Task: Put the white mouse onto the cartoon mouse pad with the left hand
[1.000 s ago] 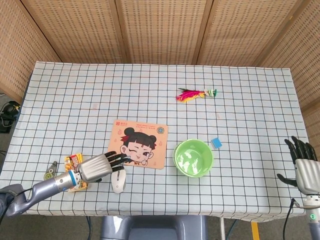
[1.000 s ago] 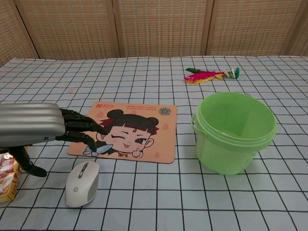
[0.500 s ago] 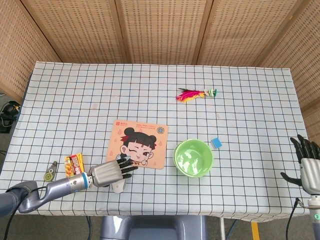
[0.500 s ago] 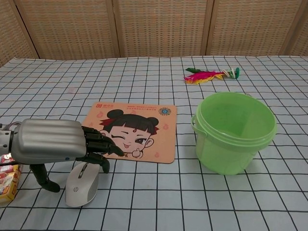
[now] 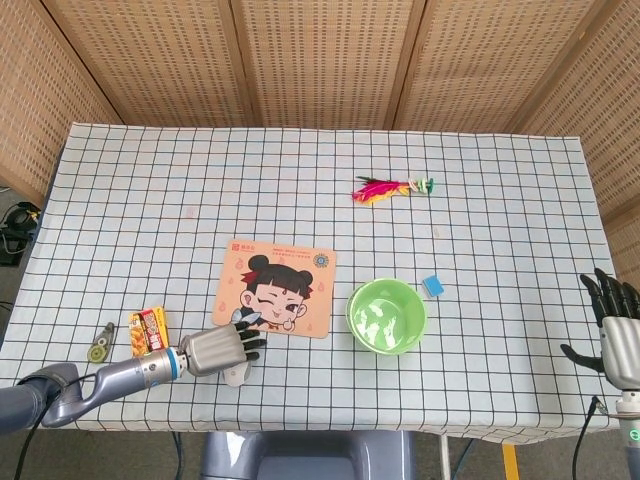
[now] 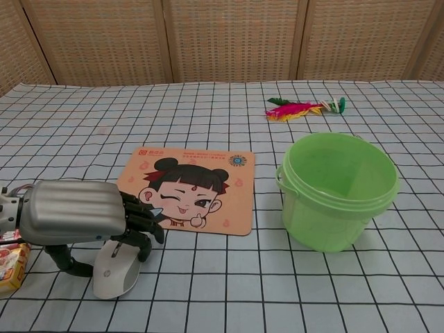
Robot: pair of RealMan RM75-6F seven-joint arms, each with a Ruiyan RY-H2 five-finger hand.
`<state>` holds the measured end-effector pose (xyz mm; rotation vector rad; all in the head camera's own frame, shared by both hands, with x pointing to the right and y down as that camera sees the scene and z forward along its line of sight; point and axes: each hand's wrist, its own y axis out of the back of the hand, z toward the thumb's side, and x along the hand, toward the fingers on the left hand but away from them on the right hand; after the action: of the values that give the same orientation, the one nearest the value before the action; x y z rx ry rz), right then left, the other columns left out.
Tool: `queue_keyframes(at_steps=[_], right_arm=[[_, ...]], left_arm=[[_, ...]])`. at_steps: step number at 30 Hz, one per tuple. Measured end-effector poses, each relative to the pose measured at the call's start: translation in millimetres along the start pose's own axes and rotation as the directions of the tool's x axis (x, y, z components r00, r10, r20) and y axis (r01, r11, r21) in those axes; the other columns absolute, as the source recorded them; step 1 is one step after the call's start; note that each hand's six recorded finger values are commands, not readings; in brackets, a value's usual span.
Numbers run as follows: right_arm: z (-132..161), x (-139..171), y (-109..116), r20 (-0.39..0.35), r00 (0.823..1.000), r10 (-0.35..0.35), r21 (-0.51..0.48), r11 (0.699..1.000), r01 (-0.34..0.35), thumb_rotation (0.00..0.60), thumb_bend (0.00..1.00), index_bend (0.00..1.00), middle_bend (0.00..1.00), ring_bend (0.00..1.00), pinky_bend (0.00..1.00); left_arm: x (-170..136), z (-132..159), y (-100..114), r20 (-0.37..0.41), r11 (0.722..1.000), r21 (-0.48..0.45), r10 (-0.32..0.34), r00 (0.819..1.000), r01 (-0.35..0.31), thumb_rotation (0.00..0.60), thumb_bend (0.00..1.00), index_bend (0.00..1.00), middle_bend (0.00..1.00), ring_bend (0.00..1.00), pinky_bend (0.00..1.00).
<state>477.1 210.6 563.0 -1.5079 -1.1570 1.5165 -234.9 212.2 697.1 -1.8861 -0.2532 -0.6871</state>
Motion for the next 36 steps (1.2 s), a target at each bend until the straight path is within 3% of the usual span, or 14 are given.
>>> queue_keyframes(at_steps=[3, 11, 22, 36], right_arm=[[0, 1, 0, -0.001, 1.000, -0.002, 0.000, 1.000, 0.002, 0.600, 0.10, 0.09, 0.00, 0.00, 0.00], [-3, 0, 1, 0.008, 1.000, -0.004, 0.001, 1.000, 0.004, 0.600, 0.10, 0.09, 0.00, 0.00, 0.00], [-10, -3, 1, 0.040, 0.999, -0.011, 0.008, 1.000, 0.011, 0.600, 0.10, 0.09, 0.00, 0.00, 0.00], [-20, -8, 4, 0.078, 0.997, -0.026, 0.015, 1.000, 0.025, 0.600, 0.10, 0.09, 0.00, 0.00, 0.00]], left_arm=[[1, 1, 3, 0.003, 0.999, 0.002, 0.034, 0.999, -0.034, 0.600, 0.50, 0.63, 0.36, 0.35, 0.39], [-2, -13, 22, 0.007, 0.989, 0.043, 0.139, 0.990, -0.139, 0.600, 0.53, 0.65, 0.37, 0.36, 0.39], [-4, -65, 35, 0.007, 0.966, 0.233, 0.116, 0.993, -0.114, 0.600, 0.53, 0.66, 0.37, 0.36, 0.39], [38, -104, 43, -0.003, 0.942, 0.311, 0.132, 0.991, -0.125, 0.600, 0.53, 0.66, 0.37, 0.36, 0.39]])
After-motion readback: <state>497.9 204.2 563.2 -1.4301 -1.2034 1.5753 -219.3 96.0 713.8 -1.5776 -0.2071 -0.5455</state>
